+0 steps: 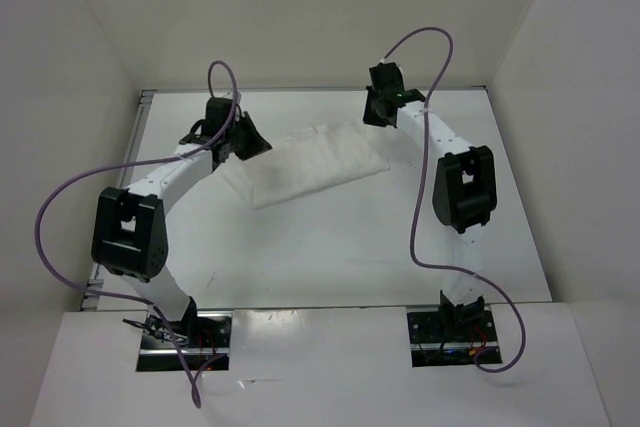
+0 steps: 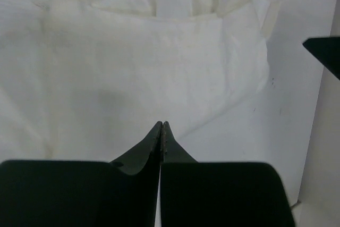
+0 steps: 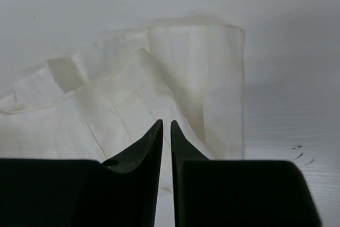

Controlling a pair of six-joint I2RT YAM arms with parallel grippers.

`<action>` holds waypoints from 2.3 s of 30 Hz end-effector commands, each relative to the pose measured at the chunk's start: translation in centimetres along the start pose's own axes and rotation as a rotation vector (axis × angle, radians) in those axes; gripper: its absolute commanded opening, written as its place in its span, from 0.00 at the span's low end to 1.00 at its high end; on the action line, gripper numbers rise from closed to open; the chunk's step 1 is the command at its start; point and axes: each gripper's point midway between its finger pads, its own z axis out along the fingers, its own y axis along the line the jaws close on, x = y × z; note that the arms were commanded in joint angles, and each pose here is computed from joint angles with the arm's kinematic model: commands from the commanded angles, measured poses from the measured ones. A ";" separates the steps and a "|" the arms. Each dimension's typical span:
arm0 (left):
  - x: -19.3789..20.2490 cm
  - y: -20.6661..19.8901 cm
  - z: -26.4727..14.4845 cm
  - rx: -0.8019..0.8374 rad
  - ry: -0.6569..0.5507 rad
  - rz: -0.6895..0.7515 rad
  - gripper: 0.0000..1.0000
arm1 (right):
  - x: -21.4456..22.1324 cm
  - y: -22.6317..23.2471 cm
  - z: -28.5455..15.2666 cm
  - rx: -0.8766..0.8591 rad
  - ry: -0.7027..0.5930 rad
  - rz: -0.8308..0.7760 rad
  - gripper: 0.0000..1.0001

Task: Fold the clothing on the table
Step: Fold the skirt

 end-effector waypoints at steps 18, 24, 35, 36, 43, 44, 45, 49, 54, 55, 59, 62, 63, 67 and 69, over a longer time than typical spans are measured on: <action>9.8 7.5 6.0 -0.220 0.294 0.037 0.00 | 16.3 -1.9 0.0 -0.019 0.484 0.101 0.13; 8.8 6.9 5.8 -0.204 0.281 0.041 0.00 | 21.5 -2.4 -7.2 -0.052 0.572 0.141 0.15; 5.1 0.9 0.9 -0.047 0.190 0.086 0.00 | 14.2 -4.1 -10.9 -0.025 0.362 0.103 0.63; 5.1 1.1 0.5 -0.059 0.187 0.086 0.00 | 15.5 -4.6 -11.0 -0.005 0.396 0.112 0.63; 6.6 2.3 -1.7 -0.073 0.188 0.086 0.00 | 18.8 -5.7 -11.6 -0.011 0.483 0.238 0.69; 6.2 2.2 -1.9 -0.078 0.172 0.089 0.00 | 19.2 -5.9 -11.6 -0.022 0.492 0.273 0.69; 6.1 2.4 -1.8 -0.085 0.166 0.089 0.00 | 19.3 -6.8 -11.5 -0.009 0.501 0.311 0.78; 6.3 3.1 -2.0 -0.116 0.173 0.100 0.00 | 19.3 -7.9 -10.9 -0.013 0.465 0.391 0.80; 5.1 3.0 -2.4 -0.107 0.154 0.106 0.00 | 19.5 -7.0 -9.6 -0.082 0.479 0.468 0.81; 5.0 3.1 -2.4 -0.102 0.156 0.099 0.00 | 19.9 -6.7 -9.4 -0.104 0.493 0.473 0.81; 4.6 2.9 -2.5 -0.095 0.149 0.110 0.00 | 20.7 -5.9 -7.8 -0.151 0.518 0.494 0.81; 4.5 3.3 -2.6 -0.105 0.152 0.111 0.00 | 21.1 -5.2 -7.1 -0.189 0.543 0.511 0.81; 4.9 3.5 -2.6 -0.103 0.165 0.109 0.00 | 21.6 -5.3 -6.8 -0.181 0.558 0.513 0.80; 5.8 2.2 -2.6 -0.010 0.206 0.139 0.00 | 22.4 -4.7 -6.2 -0.220 0.596 0.525 0.67; 6.7 1.5 -2.5 0.042 0.243 0.180 0.00 | 22.3 -4.3 -5.8 -0.247 0.603 0.528 0.47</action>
